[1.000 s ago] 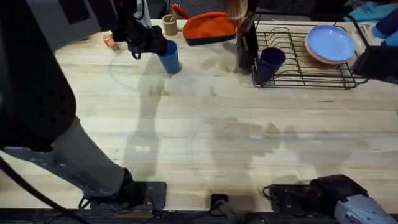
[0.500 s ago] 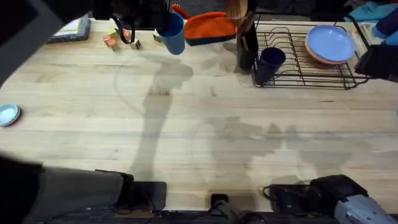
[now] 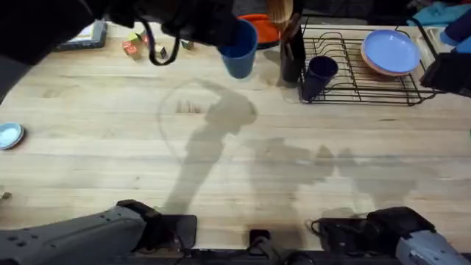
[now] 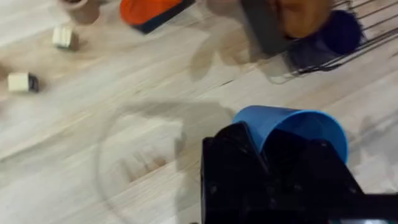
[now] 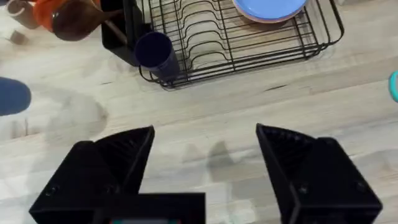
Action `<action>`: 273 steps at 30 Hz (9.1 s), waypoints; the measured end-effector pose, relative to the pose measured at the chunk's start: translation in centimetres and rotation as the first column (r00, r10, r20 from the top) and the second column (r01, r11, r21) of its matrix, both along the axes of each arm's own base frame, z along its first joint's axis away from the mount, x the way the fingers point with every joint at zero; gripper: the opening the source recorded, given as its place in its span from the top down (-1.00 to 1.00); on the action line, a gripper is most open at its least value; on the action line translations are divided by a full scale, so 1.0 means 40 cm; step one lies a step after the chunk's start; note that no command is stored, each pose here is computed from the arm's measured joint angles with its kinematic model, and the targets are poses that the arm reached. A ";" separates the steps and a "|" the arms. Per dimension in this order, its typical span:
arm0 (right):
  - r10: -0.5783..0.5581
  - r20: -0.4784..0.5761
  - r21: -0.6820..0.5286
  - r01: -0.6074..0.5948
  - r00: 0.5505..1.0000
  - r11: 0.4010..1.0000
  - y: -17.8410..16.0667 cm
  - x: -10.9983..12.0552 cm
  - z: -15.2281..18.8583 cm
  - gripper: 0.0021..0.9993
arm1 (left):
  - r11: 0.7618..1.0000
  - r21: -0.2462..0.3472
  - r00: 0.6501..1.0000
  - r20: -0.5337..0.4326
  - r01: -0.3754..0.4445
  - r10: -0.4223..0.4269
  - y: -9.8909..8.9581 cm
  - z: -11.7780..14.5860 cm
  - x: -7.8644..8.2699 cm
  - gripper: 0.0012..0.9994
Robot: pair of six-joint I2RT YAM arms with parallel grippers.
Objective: Pick up the cup on the table and put them onto the rack.
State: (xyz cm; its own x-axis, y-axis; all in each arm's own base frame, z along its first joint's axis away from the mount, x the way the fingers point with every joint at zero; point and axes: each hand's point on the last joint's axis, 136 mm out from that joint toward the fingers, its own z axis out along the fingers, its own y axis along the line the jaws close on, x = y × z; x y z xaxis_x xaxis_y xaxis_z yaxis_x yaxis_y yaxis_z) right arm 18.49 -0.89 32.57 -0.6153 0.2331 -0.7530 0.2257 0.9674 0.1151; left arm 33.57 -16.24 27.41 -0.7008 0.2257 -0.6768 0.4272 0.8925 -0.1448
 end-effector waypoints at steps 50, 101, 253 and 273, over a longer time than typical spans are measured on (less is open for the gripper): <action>0.000 -0.001 0.000 0.000 1.000 1.000 0.000 0.000 0.000 -0.99 | 0.979 -0.079 0.979 0.101 0.186 -0.178 -0.537 -0.011 0.147 0.92; -0.002 0.000 -0.002 0.002 1.000 1.000 -0.001 0.000 0.000 -0.99 | 0.988 -0.023 0.988 0.040 0.150 -0.149 -0.532 -0.121 0.191 0.92; -0.002 0.000 -0.002 0.002 1.000 1.000 -0.001 0.000 0.000 -0.99 | 0.982 0.007 0.977 0.094 0.190 -0.190 -0.398 0.102 0.047 -0.11; -0.002 0.000 -0.002 0.002 1.000 1.000 -0.001 0.000 0.000 -0.99 | 0.999 -0.021 0.952 0.303 -0.029 0.034 -0.075 0.283 -0.031 -0.99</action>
